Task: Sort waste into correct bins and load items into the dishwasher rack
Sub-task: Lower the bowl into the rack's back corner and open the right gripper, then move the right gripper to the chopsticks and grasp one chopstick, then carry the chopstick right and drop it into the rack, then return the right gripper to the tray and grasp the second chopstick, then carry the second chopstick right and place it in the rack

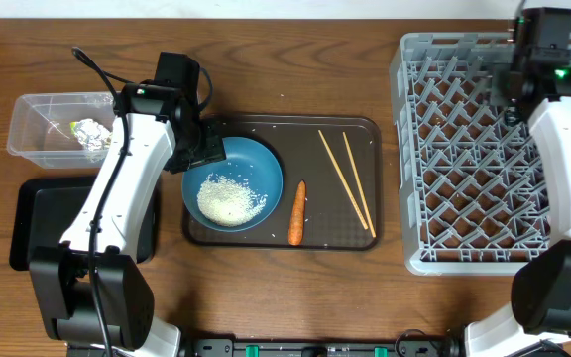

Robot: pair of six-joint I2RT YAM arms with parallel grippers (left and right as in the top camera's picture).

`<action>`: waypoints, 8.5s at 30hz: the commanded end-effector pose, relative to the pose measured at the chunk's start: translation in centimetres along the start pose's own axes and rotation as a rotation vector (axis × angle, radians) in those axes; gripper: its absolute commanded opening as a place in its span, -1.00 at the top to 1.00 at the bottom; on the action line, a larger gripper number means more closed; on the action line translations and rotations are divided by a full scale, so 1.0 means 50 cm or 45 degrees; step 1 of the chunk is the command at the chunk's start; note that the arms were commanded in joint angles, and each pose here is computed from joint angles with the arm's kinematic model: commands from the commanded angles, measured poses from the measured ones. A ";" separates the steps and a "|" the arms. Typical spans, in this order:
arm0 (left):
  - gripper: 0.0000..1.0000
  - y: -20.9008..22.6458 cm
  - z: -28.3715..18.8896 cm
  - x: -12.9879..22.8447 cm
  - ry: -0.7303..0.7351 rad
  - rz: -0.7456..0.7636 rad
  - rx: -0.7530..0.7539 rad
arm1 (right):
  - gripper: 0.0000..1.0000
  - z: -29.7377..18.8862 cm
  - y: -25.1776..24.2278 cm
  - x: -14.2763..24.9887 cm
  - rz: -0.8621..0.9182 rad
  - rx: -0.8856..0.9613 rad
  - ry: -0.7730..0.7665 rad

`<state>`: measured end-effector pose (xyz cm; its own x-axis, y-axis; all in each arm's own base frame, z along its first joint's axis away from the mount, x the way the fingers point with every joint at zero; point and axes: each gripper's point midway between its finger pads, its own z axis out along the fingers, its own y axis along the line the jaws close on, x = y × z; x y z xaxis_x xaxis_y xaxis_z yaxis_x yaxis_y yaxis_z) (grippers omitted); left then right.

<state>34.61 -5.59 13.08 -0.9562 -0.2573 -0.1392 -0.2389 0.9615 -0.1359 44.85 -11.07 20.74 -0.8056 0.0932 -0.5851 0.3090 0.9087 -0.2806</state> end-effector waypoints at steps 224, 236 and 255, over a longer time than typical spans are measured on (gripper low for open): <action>-0.09 -0.001 -0.019 -0.011 -0.052 0.014 0.005 | 0.59 -0.011 0.542 0.510 -0.550 -0.573 0.765; -0.09 -0.001 -0.019 -0.011 -0.052 0.014 0.005 | 0.98 -0.034 0.547 0.464 -0.512 -0.584 0.734; -0.08 -0.001 -0.019 -0.011 -0.053 0.014 0.004 | 0.98 -0.122 0.277 0.201 -0.196 -0.425 0.443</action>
<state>34.90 -5.63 13.14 -0.9546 -0.2571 -0.1505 -0.2369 0.9614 -0.1402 38.21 7.92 17.67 -0.9515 -0.0069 -0.3075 -0.0086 1.0000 0.0041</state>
